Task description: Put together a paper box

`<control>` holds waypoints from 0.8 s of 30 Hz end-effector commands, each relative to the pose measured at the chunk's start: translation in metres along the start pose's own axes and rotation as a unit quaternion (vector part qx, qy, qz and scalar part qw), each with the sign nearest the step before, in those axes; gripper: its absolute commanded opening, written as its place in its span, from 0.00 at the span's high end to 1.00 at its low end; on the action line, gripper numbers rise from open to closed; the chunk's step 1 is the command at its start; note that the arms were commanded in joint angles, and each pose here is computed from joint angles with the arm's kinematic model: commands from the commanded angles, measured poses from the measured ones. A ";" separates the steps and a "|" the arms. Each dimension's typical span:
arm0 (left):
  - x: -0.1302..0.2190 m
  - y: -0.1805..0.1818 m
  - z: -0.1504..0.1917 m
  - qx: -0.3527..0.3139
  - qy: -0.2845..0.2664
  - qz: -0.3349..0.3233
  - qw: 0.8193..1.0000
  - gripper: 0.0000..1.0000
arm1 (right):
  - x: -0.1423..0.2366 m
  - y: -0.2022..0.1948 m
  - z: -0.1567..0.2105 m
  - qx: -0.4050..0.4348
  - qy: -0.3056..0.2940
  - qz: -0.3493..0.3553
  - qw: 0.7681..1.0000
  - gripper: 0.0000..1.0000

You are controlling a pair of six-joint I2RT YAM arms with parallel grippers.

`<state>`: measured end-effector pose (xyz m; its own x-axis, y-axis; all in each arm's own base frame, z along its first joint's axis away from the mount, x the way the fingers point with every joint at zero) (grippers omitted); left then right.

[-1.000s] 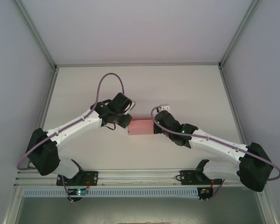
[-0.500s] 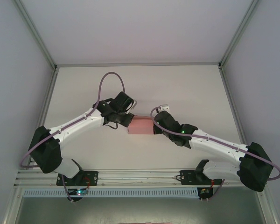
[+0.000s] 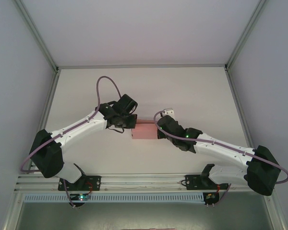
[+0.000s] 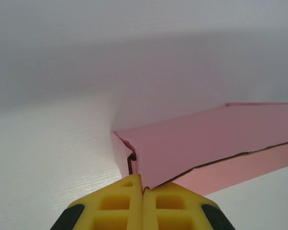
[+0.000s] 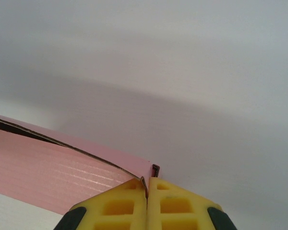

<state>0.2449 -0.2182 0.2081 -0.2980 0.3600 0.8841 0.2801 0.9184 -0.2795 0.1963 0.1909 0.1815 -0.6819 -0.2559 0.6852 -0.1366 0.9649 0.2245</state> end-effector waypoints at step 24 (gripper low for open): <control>-0.004 0.031 0.032 -0.053 -0.004 -0.104 0.993 1.00 | 0.005 -0.006 0.016 0.009 0.007 0.006 1.000 1.00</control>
<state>0.2383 -0.2085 0.1981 -0.4179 0.3317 0.8458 0.3072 0.9277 -0.2120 0.1894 0.1944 0.1816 -0.6882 -0.2895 0.6653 -0.1547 0.9544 0.2553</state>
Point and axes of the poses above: each hand's point on the last joint's axis, 136 mm out from that joint toward the fingers, its own x axis back along the fingers, its own y axis along the line the jaws close on, z = x × y, the point moved 8 cm from there along x, back along the fingers, and after that the axes turned 7 degrees about -x, right-handed, at the moved point
